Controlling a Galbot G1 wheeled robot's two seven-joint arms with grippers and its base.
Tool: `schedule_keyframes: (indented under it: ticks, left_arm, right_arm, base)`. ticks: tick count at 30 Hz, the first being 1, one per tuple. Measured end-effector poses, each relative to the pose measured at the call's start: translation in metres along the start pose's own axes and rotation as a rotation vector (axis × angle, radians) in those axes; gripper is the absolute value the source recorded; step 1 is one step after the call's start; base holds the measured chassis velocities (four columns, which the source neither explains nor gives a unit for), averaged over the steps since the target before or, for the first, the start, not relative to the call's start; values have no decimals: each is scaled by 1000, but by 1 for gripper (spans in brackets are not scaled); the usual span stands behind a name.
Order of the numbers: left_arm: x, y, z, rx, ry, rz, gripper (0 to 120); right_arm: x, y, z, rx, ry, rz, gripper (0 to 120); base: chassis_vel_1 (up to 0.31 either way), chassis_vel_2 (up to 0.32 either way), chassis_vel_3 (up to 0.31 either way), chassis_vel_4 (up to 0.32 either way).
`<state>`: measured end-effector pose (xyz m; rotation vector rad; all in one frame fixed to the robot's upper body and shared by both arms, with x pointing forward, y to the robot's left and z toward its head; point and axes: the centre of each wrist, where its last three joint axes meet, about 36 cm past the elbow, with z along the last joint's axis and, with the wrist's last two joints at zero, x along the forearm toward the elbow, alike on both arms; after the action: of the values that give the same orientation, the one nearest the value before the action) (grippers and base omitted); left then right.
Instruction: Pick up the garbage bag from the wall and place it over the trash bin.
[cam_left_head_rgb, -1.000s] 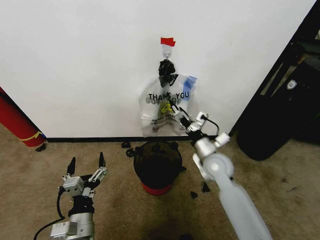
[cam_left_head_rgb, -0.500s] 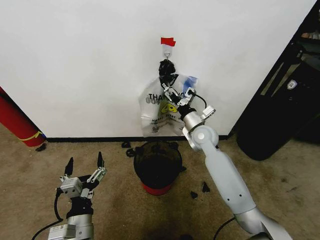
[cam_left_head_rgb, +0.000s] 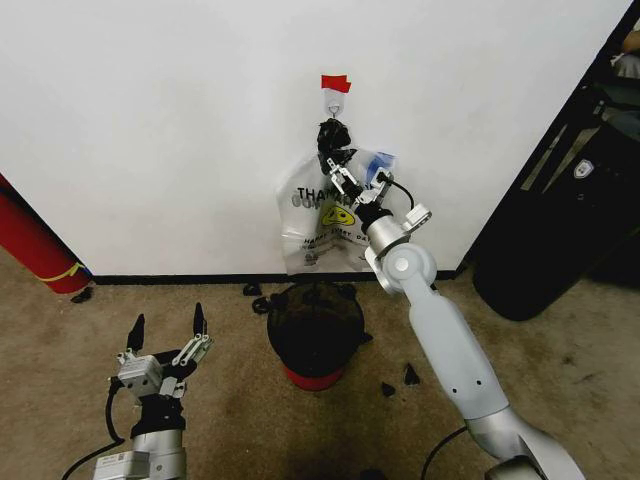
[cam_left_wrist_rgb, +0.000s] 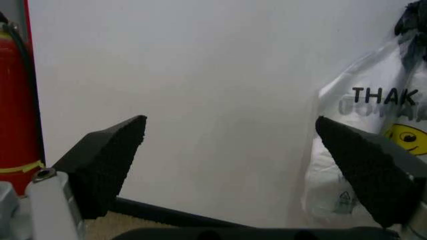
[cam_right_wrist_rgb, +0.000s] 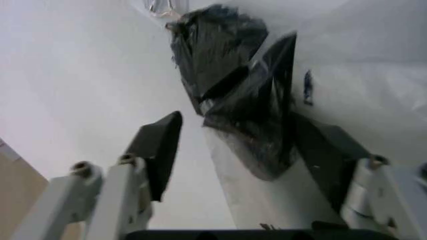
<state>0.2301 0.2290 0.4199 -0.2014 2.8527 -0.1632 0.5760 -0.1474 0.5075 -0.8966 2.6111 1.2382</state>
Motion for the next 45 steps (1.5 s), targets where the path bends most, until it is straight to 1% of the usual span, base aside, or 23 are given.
schedule_keyframes:
  ticks: [1, 2, 3, 5, 7, 8, 11, 12, 15, 16, 17, 23, 26, 27, 30, 31, 33, 34, 38, 42, 45]
  left_arm:
    - [0, 0, 0, -1, 0, 1, 100]
    - [0, 0, 0, -1, 0, 1, 100]
    - [0, 0, 0, -1, 0, 3, 100]
    - [0, 0, 0, -1, 0, 4, 100]
    - [0, 0, 0, -1, -1, 5, 100]
    - [0, 0, 0, -1, -1, 5, 100]
    - [0, 0, 0, 0, -2, 5, 100]
    - [0, 0, 0, 0, -2, 5, 100]
    - [-1, 0, 0, 2, -2, 4, 100]
    - [-1, 0, 0, 2, -2, 4, 100]
    - [-1, 0, 0, 3, -3, 4, 100]
    - [-2, 0, 0, 4, -6, 4, 100]
    - [-3, -1, 1, 7, -6, 8, 100]
    - [-3, -1, 1, 7, -6, 8, 100]
    - [-6, -2, 5, 11, -5, 11, 100]
    - [-6, -2, 5, 11, -5, 11, 100]
    - [-6, -3, 6, 14, -2, 13, 100]
    - [-6, -3, 6, 14, -2, 13, 100]
    - [-7, -4, 8, 14, 1, 17, 100]
    - [-8, -4, 9, 14, 1, 19, 100]
    - [-9, -4, 10, 13, 2, 24, 100]
  right_arm:
    - [0, 0, -1, -1, -3, 1, 54]
    - [0, 0, -1, -1, -3, 1, 54]
    - [0, 0, -1, -1, -5, 3, 48]
    - [1, 0, -1, -1, -5, 5, 43]
    - [1, 0, 0, 1, -5, 10, 31]
    - [1, 0, 0, 1, -5, 10, 31]
    - [1, 2, 0, 1, -8, 17, 16]
    - [1, 2, 0, 1, -8, 17, 16]
    - [3, 2, 0, 7, -8, 21, 3]
    - [3, 2, 0, 7, -8, 21, 3]
    - [3, 2, 0, 17, -8, 22, 0]
    - [13, 5, 0, 30, -13, 16, 0]
    - [32, 9, 4, 41, -2, 12, 0]
    - [32, 9, 4, 41, -2, 12, 0]
    - [55, 13, 9, 51, 11, 14, 0]
    - [55, 13, 9, 51, 11, 14, 0]
    - [73, 15, 14, 59, 19, 25, 0]
    - [73, 15, 14, 59, 19, 25, 0]
    - [100, 18, 19, 67, 29, 43, 0]
    - [105, 18, 19, 71, 31, 47, 0]
    - [120, 20, 22, 89, 35, 59, 0]
  base:
    - [0, 0, 0, 0]
    - [0, 0, 0, 0]
    - [0, 0, 0, 0]
    - [0, 0, 0, 0]
    - [0, 0, 0, 0]
    - [0, 0, 0, 0]
    - [0, 0, 0, 0]
    - [0, 0, 0, 0]
    - [0, 0, 0, 0]
    - [0, 0, 0, 0]
    - [0, 0, 0, 0]
    - [0, 0, 0, 0]
    - [0, 0, 0, 0]
    - [0, 0, 0, 0]
    - [0, 0, 0, 0]
    - [0, 0, 0, 0]
    - [0, 0, 0, 0]
    - [0, 0, 0, 0]
    - [0, 0, 0, 0]
    - [0, 0, 0, 0]
    - [0, 0, 0, 0]
